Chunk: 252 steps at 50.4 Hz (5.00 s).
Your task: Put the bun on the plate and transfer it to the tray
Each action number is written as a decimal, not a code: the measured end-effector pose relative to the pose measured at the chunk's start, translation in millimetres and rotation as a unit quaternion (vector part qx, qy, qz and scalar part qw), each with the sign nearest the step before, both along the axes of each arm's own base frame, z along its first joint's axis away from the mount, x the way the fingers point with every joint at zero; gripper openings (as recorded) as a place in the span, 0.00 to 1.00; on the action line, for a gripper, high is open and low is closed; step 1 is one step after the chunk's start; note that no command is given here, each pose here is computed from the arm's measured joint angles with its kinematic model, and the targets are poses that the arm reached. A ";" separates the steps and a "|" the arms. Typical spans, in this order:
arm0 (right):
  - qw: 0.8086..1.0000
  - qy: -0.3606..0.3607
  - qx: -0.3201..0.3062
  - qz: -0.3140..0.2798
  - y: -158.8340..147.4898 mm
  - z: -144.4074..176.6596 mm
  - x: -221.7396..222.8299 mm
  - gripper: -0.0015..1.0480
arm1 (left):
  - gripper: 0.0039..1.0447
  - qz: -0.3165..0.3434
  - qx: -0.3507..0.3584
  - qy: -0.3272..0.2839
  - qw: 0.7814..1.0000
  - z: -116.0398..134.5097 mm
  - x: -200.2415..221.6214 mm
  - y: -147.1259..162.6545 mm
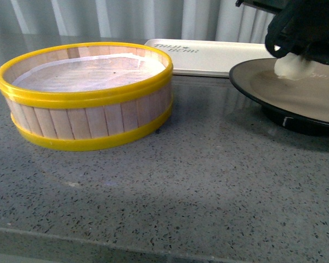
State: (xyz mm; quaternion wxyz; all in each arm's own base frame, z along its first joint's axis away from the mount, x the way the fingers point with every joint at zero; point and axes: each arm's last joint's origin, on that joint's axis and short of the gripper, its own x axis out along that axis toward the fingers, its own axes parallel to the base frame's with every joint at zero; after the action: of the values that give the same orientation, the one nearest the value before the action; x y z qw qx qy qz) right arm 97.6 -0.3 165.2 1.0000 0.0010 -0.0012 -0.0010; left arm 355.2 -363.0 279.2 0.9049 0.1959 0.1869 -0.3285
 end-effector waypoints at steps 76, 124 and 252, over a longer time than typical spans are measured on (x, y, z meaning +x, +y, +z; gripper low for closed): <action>1.000 0.000 0.000 0.000 0.0 0.0 0.0 0.92 | 0.94 0.108 -0.120 -0.126 0.979 98.6 -60.1 179.8; 1.000 0.000 0.000 0.000 0.0 0.0 0.0 0.92 | 0.04 0.322 -0.197 -0.182 0.908 -73.2 -202.4 354.3; 0.932 0.024 0.352 -0.079 -96.2 67.9 145.9 0.92 | 0.94 0.326 -0.201 -0.197 0.903 -107.0 -258.9 362.9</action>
State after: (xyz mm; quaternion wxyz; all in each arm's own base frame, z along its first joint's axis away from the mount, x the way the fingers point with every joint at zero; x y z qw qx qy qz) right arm 243.5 -96.5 233.1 0.9320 0.3527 0.0236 -0.0804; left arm 96.3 -0.1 172.2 0.9999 -0.0012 -0.0113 -0.0004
